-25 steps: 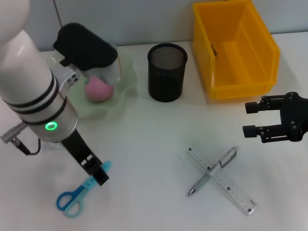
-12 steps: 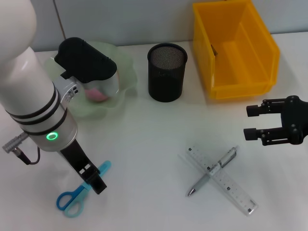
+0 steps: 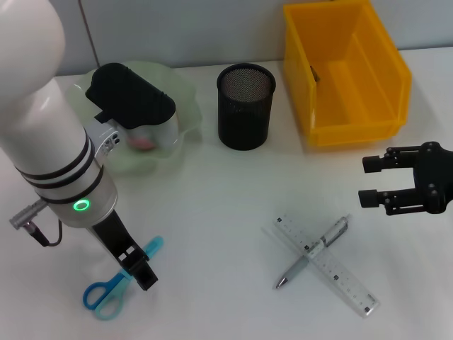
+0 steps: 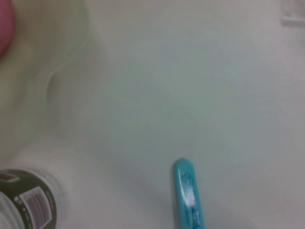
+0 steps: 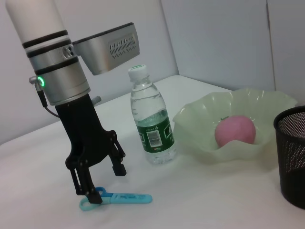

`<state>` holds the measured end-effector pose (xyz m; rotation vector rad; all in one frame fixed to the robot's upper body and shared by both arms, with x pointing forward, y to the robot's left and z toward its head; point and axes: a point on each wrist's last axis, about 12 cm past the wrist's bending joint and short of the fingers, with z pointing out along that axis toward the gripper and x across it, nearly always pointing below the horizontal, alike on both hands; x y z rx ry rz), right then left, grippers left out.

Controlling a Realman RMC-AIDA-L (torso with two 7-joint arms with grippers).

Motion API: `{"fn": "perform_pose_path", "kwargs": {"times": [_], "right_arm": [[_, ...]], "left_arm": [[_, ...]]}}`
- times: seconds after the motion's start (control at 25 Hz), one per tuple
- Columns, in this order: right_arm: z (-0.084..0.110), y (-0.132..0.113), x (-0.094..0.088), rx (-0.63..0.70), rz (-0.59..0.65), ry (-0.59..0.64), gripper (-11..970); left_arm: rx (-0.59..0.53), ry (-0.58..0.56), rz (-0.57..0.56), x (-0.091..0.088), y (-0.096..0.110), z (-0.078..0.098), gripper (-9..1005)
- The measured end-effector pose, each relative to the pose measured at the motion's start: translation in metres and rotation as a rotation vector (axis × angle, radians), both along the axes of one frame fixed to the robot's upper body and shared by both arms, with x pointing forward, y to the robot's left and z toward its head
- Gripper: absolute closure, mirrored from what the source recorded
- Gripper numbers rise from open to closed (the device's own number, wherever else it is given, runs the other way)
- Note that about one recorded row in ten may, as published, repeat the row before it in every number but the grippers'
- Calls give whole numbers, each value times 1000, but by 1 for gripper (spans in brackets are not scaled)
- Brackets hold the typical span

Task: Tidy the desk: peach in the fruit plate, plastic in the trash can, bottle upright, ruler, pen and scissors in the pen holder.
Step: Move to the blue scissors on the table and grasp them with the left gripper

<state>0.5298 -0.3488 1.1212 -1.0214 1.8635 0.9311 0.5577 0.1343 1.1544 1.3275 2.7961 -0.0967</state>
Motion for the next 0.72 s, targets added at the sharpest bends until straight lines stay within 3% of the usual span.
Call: {"fn": "perform_pose_path", "kwargs": {"times": [0.72], "right_arm": [[-1,1,0,0,4,2,235]], "left_arm": [[12,11,-1,5,-2,-11,150]]}}
